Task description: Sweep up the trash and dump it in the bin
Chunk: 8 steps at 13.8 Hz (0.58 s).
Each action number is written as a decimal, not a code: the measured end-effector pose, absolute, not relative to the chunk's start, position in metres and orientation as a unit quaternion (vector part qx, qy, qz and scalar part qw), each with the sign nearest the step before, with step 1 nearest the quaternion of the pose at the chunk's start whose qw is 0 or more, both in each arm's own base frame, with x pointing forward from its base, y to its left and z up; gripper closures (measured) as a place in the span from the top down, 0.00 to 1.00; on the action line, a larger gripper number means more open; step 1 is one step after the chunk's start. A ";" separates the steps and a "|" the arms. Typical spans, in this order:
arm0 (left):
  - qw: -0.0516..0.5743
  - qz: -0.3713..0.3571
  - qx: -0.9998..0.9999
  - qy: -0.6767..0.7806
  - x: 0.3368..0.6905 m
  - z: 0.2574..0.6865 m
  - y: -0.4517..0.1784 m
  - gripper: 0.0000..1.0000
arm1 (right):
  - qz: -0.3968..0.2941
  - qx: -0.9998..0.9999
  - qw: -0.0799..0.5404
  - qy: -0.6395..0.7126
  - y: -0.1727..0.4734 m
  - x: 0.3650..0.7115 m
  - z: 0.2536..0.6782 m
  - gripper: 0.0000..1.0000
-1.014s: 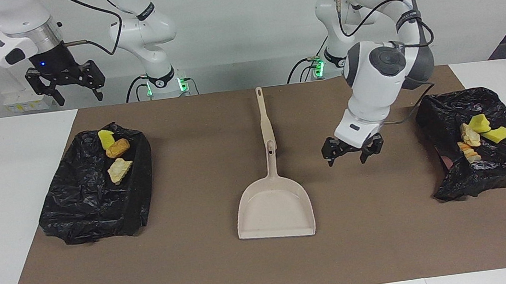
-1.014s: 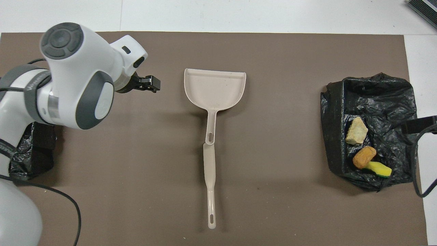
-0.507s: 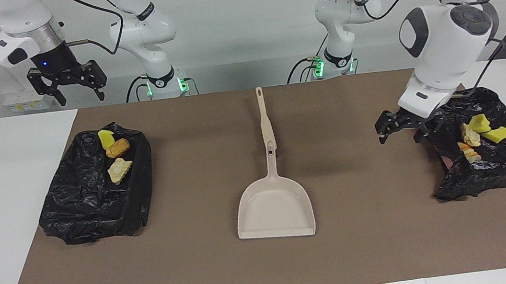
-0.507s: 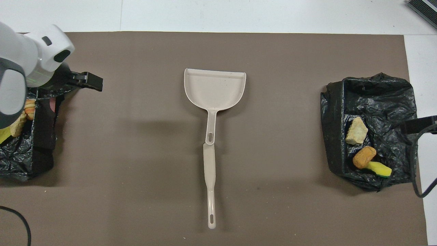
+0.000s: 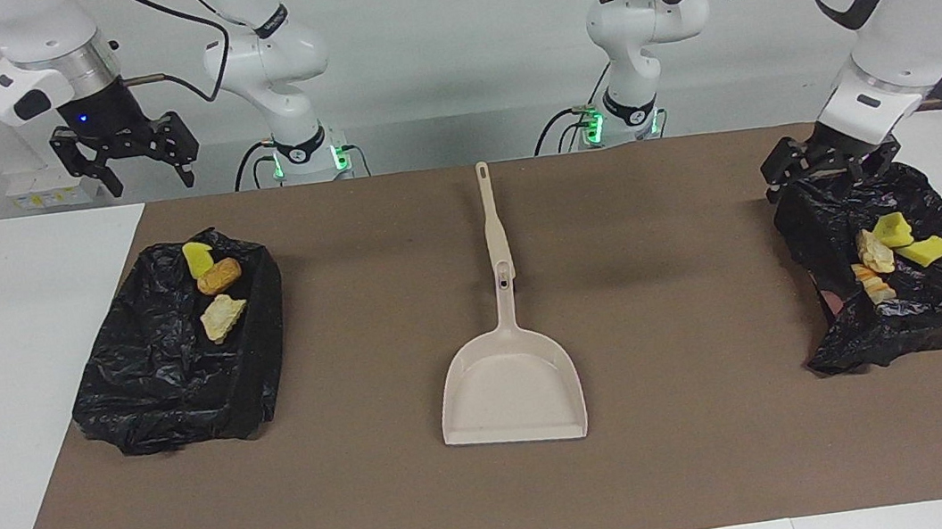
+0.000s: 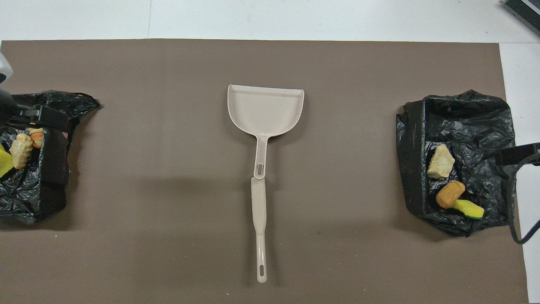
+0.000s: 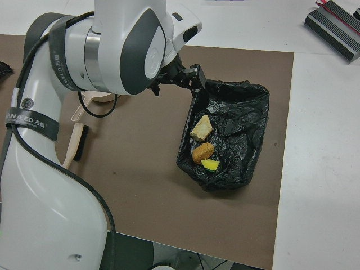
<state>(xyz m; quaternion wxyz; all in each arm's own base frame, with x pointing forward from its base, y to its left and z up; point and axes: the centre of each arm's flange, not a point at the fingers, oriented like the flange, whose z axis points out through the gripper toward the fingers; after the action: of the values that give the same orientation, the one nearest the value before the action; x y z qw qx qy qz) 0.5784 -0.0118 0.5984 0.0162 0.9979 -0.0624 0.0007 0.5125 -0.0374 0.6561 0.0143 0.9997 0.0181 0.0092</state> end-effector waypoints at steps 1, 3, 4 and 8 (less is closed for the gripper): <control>0.017 -0.004 0.998 -0.063 0.569 0.608 -0.012 1.00 | 0.009 1.000 0.014 0.018 -0.037 0.512 0.656 1.00; 0.018 -0.012 0.998 -0.065 0.551 0.626 -0.012 1.00 | 0.009 1.000 0.014 0.018 -0.037 0.512 0.656 1.00; 0.018 -0.016 0.998 -0.066 0.546 0.629 -0.011 1.00 | 0.009 1.000 0.014 0.018 -0.037 0.512 0.656 1.00; 0.019 -0.031 0.997 -0.066 0.536 0.619 -0.011 1.00 | 0.009 1.000 0.014 0.018 -0.038 0.512 0.656 1.00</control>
<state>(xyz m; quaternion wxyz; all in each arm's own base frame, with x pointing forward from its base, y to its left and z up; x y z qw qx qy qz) 0.5362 -0.0110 0.6191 0.0191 0.9972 -0.0656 -0.0306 0.5125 -0.0377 0.6558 0.0142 0.9997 0.0179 0.0088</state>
